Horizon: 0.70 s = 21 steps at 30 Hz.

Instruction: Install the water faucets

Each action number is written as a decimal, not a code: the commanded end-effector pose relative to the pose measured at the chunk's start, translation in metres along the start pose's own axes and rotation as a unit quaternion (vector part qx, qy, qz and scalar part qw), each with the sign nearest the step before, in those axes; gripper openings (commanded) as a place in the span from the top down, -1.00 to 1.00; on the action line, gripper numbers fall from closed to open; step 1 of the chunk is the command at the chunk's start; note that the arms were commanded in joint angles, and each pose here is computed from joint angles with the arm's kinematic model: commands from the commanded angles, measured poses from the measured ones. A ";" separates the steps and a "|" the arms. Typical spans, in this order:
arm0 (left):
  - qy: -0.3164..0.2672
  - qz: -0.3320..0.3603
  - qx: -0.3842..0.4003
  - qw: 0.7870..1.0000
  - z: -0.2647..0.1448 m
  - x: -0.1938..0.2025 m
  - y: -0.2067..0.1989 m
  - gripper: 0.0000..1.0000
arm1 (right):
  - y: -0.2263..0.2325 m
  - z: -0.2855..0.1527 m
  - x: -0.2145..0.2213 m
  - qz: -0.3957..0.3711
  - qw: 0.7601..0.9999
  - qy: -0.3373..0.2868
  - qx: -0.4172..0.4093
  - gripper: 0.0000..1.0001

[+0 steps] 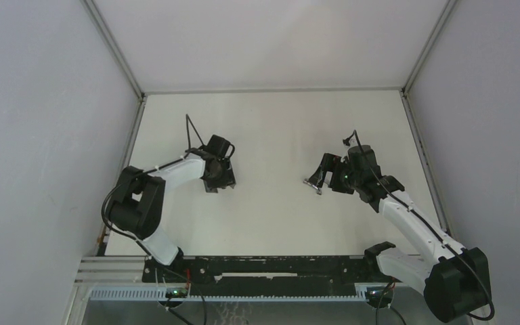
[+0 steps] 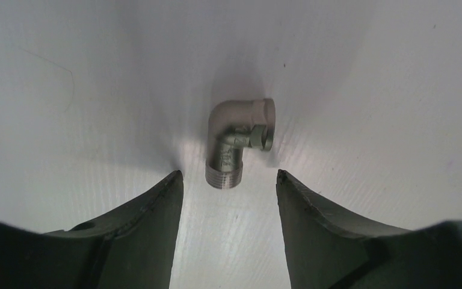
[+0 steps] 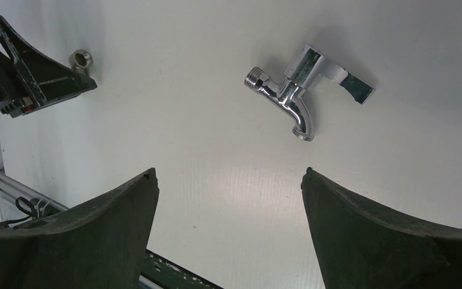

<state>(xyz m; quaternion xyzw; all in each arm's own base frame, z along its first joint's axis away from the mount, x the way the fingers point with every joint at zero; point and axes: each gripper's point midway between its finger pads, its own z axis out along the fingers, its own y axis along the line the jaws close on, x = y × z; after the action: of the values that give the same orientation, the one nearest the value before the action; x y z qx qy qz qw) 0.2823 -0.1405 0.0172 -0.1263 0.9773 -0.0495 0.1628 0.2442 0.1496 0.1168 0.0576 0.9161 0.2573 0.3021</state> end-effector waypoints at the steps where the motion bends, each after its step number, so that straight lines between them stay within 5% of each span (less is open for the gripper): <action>1: -0.031 0.007 -0.038 0.999 0.006 -0.026 0.005 -0.26 | 0.007 -0.004 -0.013 -0.013 1.000 -0.020 -0.010 -0.90; 11: -0.041 0.013 -0.043 0.998 0.010 -0.034 0.002 -0.07 | 0.007 -0.005 -0.012 -0.015 1.000 -0.018 -0.009 -0.90; 21: -0.053 0.007 -0.033 0.998 -0.002 -0.031 0.000 -0.25 | 0.005 -0.007 -0.010 -0.014 1.000 -0.019 -0.007 -0.90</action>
<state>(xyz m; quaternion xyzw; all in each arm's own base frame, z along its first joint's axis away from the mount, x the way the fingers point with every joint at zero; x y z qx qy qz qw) 0.3105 -0.1346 0.0164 -0.1195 0.9736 -0.0080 0.1943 0.2430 0.1492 0.1159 0.0579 0.9172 0.2561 0.2995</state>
